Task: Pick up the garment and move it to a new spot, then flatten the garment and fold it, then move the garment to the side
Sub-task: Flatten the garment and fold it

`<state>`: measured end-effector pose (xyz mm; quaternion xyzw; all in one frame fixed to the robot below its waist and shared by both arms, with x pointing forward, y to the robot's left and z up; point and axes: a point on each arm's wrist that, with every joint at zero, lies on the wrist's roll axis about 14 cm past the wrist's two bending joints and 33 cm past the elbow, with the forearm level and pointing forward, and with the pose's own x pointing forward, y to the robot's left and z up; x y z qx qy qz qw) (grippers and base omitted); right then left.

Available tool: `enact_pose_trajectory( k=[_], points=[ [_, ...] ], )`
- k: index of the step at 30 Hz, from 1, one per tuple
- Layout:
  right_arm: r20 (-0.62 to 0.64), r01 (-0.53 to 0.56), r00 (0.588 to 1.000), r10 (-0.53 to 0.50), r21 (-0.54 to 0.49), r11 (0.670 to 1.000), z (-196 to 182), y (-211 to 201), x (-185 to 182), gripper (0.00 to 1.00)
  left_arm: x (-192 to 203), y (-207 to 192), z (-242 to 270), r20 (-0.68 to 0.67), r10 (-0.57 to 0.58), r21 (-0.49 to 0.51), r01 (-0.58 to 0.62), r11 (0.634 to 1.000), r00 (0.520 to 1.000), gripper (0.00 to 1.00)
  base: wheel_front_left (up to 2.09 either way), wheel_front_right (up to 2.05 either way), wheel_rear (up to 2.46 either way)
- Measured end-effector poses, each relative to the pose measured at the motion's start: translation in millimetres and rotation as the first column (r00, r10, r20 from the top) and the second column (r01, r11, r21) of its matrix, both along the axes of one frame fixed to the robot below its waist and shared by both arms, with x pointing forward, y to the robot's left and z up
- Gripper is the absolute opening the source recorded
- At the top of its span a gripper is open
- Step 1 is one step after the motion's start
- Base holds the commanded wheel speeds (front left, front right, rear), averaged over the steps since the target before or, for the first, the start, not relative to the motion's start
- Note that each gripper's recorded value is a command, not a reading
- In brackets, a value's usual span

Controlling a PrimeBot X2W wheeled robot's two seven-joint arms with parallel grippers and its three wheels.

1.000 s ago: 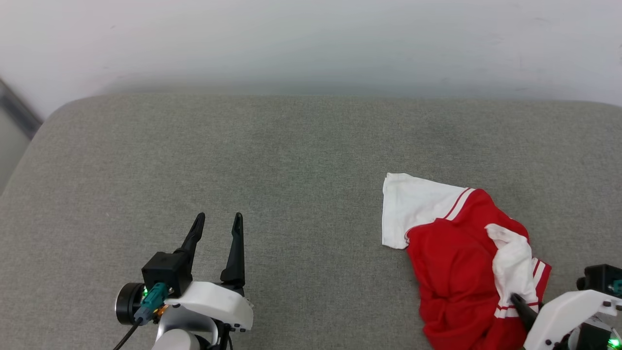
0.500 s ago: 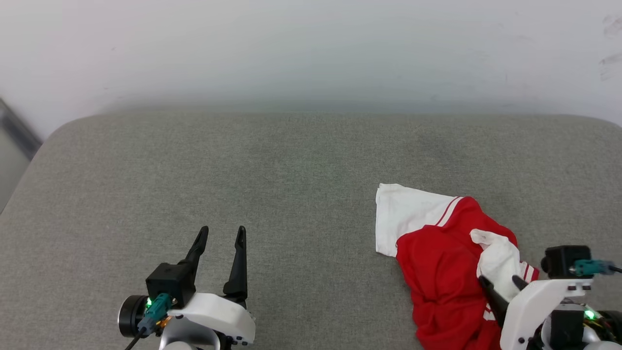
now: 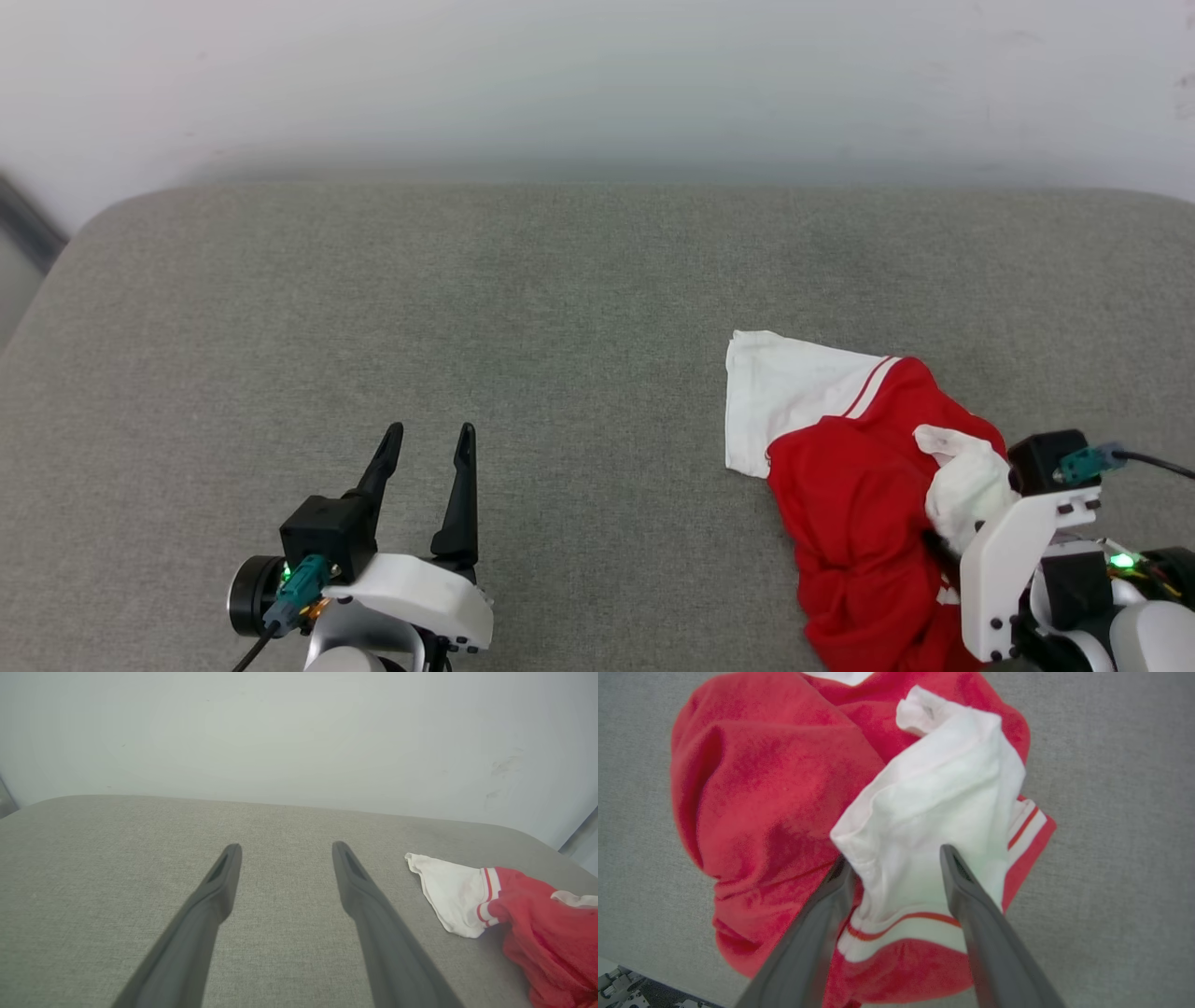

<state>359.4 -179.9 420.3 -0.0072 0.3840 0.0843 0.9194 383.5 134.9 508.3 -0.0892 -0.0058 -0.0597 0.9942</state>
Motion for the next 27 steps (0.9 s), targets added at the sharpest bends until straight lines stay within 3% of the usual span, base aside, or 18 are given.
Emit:
enact_pose_trajectory(
  k=[6, 11, 13, 14, 17, 18, 19, 23, 27],
  points=[
    [0.068, 0.068, 0.995, -0.068, 0.0, 0.998, 13, -21, 14, 0.0, 6, -4, -4, -0.006, -0.011, -0.002, 0.011, 1.0, 1.0, 1.0, 0.0, 0.0, 0.0],
    [0.161, 0.237, 0.956, -0.244, 0.064, 0.969, 29, -61, 18, 0.0, 9, -7, -4, -0.003, -0.018, -0.003, 0.018, 1.0, 1.0, 1.0, 0.0, 0.0, 0.0],
    [0.161, 0.318, 0.93, -0.33, 0.099, 0.943, 24, -78, 11, 0.0, 11, -7, -3, 0.0, -0.02, -0.003, 0.02, 1.0, 1.0, 1.0, 0.0, 0.0, 0.0],
    [0.149, 0.396, 0.897, -0.416, 0.147, 0.907, 16, -92, 3, 0.0, 11, -7, -2, 0.003, -0.02, -0.003, 0.02, 1.0, 1.0, 1.0, 0.0, 0.0, 0.0],
    [0.104, 0.517, 0.833, -0.543, 0.201, 0.832, -4, -116, -16, 0.01, 11, -6, -4, -0.002, -0.019, -0.005, 0.019, 1.0, 1.0, 1.0, 0.0, 0.0, 0.0],
    [0.087, 0.547, 0.816, -0.572, 0.204, 0.812, -13, -122, -23, 0.45, 10, -6, -4, -0.002, -0.018, -0.005, 0.018, 1.0, 1.0, 1.0, 0.0, 0.0, 0.0],
    [0.069, 0.575, 0.796, -0.602, 0.227, 0.786, -19, -126, -28, 1.0, 10, -5, -4, -0.002, -0.017, -0.004, 0.017, 1.0, 1.0, 1.0, 0.0, 0.0, 0.0],
    [0.05, 0.6, 0.776, -0.629, 0.251, 0.76, -40, -122, -35, 1.0, 10, -4, -4, -0.003, -0.015, -0.001, 0.015, 1.0, 1.0, 1.0, 0.0, 0.0, 0.0],
    [0.164, 0.565, 0.772, -0.614, 0.265, 0.781, -28, -116, -22, 1.0, 10, -3, -2, 0.002, -0.013, 0.005, 0.013, 1.0, 1.0, 1.0, 0.0, 0.0, 0.0]
  ],
)
